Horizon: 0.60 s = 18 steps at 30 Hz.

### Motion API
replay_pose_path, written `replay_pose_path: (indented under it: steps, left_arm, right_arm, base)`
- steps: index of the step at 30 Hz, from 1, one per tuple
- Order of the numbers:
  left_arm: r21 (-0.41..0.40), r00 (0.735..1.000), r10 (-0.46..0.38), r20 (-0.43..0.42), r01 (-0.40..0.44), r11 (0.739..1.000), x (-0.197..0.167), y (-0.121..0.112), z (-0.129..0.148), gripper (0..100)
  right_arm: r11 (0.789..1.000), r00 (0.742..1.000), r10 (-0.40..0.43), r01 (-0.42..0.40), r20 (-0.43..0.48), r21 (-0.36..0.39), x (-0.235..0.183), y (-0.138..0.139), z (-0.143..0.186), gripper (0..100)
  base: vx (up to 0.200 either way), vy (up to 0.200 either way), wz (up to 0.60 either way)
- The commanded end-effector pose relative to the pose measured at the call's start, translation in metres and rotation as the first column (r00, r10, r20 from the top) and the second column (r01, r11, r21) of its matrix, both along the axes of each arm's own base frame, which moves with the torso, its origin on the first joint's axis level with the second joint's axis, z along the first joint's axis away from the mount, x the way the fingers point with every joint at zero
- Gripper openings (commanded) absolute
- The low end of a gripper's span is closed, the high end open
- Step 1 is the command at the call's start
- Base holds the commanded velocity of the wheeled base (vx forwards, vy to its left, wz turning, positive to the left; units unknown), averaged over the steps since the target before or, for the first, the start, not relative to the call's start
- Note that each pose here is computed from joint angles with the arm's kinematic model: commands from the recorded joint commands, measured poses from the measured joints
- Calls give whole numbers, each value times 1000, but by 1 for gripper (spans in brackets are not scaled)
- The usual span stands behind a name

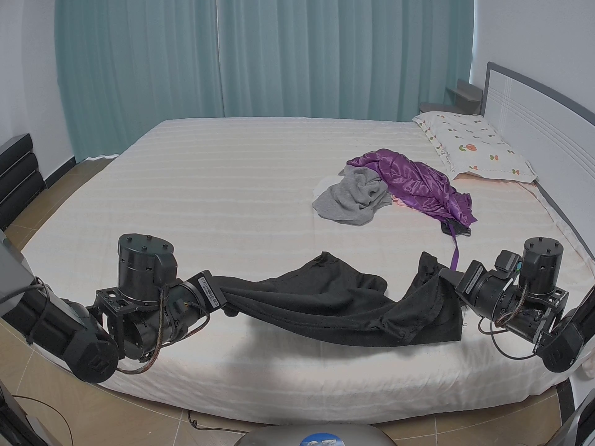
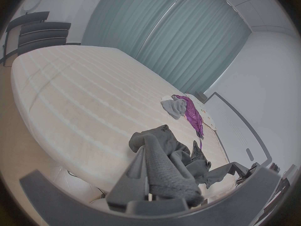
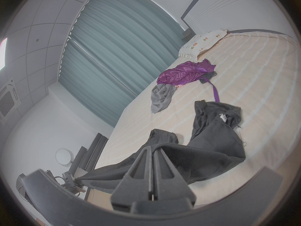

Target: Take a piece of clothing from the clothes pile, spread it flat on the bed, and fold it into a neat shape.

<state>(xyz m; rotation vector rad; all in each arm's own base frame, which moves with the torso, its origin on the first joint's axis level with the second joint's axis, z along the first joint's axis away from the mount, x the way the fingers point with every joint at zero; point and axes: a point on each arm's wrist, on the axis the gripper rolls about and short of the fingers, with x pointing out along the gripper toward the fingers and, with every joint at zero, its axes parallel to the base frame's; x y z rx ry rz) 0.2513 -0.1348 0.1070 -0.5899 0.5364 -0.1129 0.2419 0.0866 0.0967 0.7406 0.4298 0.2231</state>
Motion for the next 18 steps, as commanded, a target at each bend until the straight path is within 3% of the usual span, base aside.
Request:
replay_pose_path:
  steps: [1,18]
  left_arm:
    - [0,1000,1,0,-1,1000,0,0,0,0]
    - [-1,1000,-1,0,1,1000,0,0,0,0]
  right_arm:
    - [1000,1000,1,-1,0,0,0,0,0,0]
    - [1000,1000,-11,11,13,7,2,-1,3,0]
  base:
    - [0,200,0]
    - [0,200,0]
